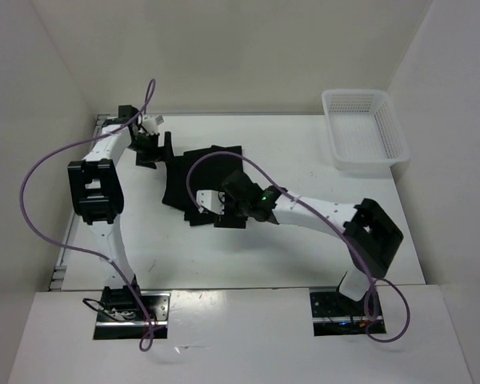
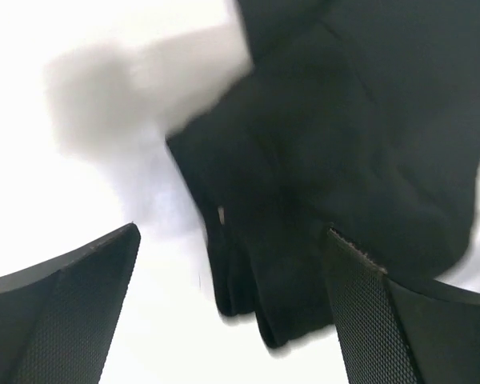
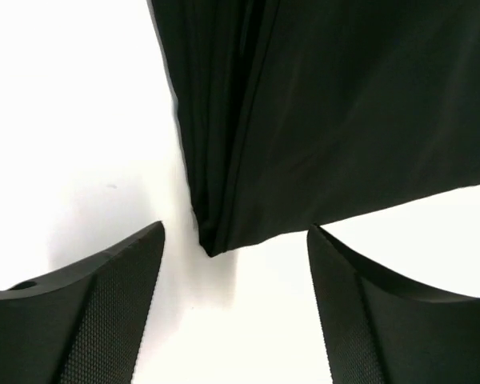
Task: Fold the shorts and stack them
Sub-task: Fold the shorts
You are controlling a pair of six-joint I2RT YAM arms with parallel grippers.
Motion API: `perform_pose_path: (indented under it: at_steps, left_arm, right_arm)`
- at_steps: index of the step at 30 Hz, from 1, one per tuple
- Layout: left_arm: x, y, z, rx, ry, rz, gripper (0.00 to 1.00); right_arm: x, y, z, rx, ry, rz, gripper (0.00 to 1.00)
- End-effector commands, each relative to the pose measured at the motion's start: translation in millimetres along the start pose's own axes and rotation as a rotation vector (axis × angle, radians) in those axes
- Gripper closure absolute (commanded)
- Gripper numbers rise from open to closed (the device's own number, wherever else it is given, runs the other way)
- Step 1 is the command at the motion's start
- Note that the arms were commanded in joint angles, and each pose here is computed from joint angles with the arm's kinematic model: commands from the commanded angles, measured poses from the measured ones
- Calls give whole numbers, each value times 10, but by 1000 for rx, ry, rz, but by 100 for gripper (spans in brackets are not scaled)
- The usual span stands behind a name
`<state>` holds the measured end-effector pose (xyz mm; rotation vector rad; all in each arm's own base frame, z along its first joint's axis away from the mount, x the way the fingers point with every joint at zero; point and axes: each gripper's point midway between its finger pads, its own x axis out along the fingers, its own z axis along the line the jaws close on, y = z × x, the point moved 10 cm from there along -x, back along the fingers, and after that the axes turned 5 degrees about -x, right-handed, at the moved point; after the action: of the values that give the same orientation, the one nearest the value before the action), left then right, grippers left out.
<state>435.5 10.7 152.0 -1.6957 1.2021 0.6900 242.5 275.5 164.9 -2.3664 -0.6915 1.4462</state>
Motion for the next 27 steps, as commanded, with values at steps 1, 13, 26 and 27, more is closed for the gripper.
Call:
perform_pose_path:
  at_steps: [1, 13, 26, 27]
  left_arm:
    - [-828, -65, -307, 66, 59, -179, 0]
    - [-534, 733, -231, -67, 134, 58, 7]
    - [-152, 962, -163, -125, 154, 208, 39]
    - [-152, 962, -163, -125, 154, 208, 41]
  right_arm:
    - [-463, -388, -166, 43, 11, -271, 22]
    - [-35, -43, -1291, 616, 279, -409, 49]
    - [966, 367, -1456, 860, 311, -210, 54]
    - [1007, 375, -1453, 891, 316, -205, 54]
